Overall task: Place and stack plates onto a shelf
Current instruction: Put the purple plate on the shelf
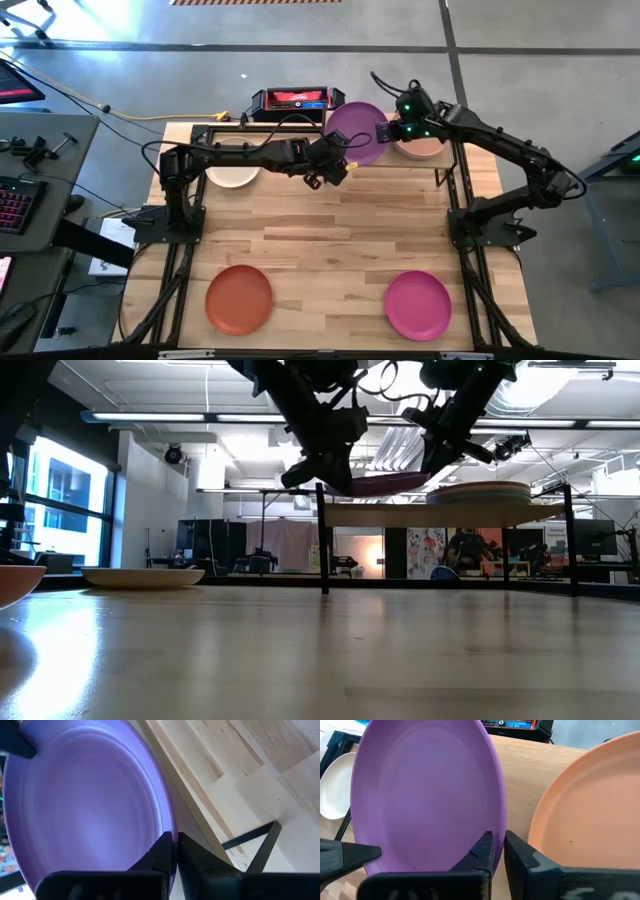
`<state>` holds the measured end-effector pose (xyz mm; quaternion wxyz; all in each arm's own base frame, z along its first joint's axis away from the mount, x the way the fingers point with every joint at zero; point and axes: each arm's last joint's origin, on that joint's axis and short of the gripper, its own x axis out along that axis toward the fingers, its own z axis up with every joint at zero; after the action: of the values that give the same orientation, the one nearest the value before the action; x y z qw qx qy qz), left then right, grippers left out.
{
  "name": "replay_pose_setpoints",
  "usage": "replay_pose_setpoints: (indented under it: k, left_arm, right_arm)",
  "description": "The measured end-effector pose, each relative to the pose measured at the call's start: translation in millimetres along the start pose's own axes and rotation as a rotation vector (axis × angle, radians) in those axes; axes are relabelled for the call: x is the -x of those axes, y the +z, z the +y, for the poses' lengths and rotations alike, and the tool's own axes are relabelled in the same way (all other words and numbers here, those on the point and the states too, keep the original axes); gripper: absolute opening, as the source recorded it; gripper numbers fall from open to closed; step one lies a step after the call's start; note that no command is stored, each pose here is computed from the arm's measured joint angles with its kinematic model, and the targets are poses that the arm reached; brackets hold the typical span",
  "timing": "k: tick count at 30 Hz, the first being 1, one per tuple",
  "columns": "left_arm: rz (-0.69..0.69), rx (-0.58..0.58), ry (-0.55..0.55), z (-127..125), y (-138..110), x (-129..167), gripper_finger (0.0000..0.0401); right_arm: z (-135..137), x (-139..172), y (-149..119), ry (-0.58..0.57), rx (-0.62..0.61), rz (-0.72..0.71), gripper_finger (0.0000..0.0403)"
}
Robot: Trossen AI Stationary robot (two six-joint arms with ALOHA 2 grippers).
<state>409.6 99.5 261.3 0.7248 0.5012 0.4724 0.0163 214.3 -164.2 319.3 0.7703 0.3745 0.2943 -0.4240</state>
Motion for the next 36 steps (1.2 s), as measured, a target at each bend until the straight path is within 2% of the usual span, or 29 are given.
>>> replay_pose_setpoints:
  k: [10, 16, 26, 36]
  left_arm:
    - [0.007, 0.149, 0.019, 1.4, 0.2, 0.0, 0.0017]
    - [0.021, 0.242, 0.007, 0.3, -1.3, 0.0, 0.0046]
    - [0.046, 0.312, 0.006, -0.9, -2.4, 0.0, 0.011]
    - [0.065, 0.313, 0.044, -0.8, 2.1, 3.9, 0.012]
  right_arm:
    - [0.2, 0.0, 1.1, -0.004, -0.012, -0.016, 0.0002]
    - [0.9, 0.0, 1.9, 0.003, -0.013, -0.025, 0.0001]
    - [1.5, 0.1, 3.0, 0.008, -0.014, -0.036, 0.0]
    - [-5.0, -0.3, 7.8, -0.018, -0.035, -0.057, 0.0]
